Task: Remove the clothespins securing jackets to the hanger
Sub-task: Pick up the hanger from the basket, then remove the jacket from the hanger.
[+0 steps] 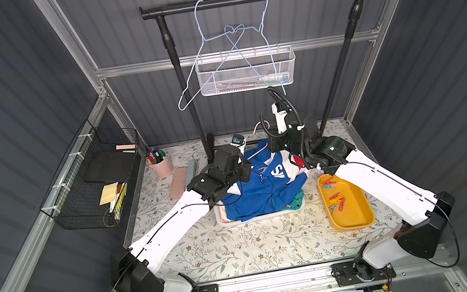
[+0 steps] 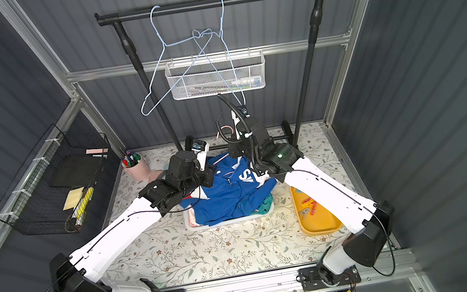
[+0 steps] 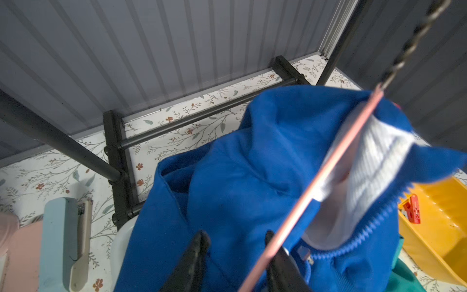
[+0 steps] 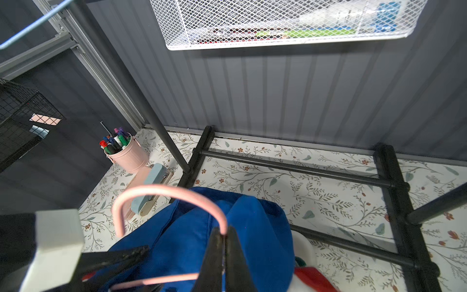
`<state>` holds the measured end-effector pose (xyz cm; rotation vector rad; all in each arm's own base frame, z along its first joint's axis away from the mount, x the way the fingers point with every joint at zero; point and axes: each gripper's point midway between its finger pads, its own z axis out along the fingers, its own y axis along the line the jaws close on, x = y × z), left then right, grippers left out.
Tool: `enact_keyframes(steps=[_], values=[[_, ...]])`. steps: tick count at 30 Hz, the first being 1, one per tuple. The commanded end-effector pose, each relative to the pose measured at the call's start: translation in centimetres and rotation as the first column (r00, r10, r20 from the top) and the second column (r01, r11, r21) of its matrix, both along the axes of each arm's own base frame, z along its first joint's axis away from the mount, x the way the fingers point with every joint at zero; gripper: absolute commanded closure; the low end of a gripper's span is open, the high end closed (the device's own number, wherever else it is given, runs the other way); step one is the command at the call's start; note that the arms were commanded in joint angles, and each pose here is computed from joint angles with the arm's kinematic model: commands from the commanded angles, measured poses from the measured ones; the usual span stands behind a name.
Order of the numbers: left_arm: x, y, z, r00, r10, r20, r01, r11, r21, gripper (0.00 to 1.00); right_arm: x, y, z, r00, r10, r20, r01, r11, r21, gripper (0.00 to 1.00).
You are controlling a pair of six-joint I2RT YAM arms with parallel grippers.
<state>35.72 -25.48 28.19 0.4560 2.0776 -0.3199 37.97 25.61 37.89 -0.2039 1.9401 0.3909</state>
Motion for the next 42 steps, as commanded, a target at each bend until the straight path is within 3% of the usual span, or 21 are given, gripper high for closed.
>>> enact_keyframes(steps=[1,7,8,10,11,14,27,32,42], values=[[-0.4,2.0,-0.5,0.996,0.085,-0.024,-0.085,0.996,0.004,0.61,0.4,-1.8,1.3,0.996,-0.065,0.055,0.066,0.998,-0.014,1.0],[-1.7,1.8,0.6,0.998,0.051,-0.031,-0.053,0.996,-0.067,0.57,1.1,-2.8,-0.3,0.996,-0.087,0.013,0.087,0.996,-0.013,1.0],[-1.9,1.7,0.6,0.998,0.045,-0.035,-0.047,0.996,-0.076,0.55,1.2,-2.7,-0.5,0.997,-0.082,0.01,0.082,0.997,-0.011,1.0],[-2.2,1.3,1.0,0.999,0.024,-0.039,-0.028,0.994,-0.105,0.36,1.2,-2.6,-0.7,0.997,-0.076,0.004,0.076,0.997,-0.007,1.0],[-2.3,1.1,1.2,0.999,0.01,-0.036,-0.014,0.993,-0.118,0.35,1.3,-2.5,-0.8,0.997,-0.071,0.001,0.071,0.997,-0.005,1.0],[-2.6,1.1,0.8,0.999,0.001,-0.046,-0.006,0.993,-0.115,0.55,1.2,-2.5,-0.9,0.997,-0.071,0.0,0.071,0.997,0.001,1.0],[-3.4,2.2,0.1,0.994,0.048,-0.094,-0.06,0.99,-0.129,0.76,1.7,-3.0,-1.4,0.997,-0.082,-0.01,0.082,0.997,0.003,1.0],[-3.8,2.8,-0.7,0.991,0.071,-0.11,-0.085,0.988,-0.133,1.0,2.0,-3.2,-1.7,0.996,-0.085,-0.015,0.085,0.996,0.007,1.0],[-3.0,5.8,0.0,0.973,0.207,-0.1,-0.222,0.961,-0.168,1.0,2.2,-4.8,-2.2,0.995,-0.089,-0.042,0.09,0.995,0.036,1.0]])
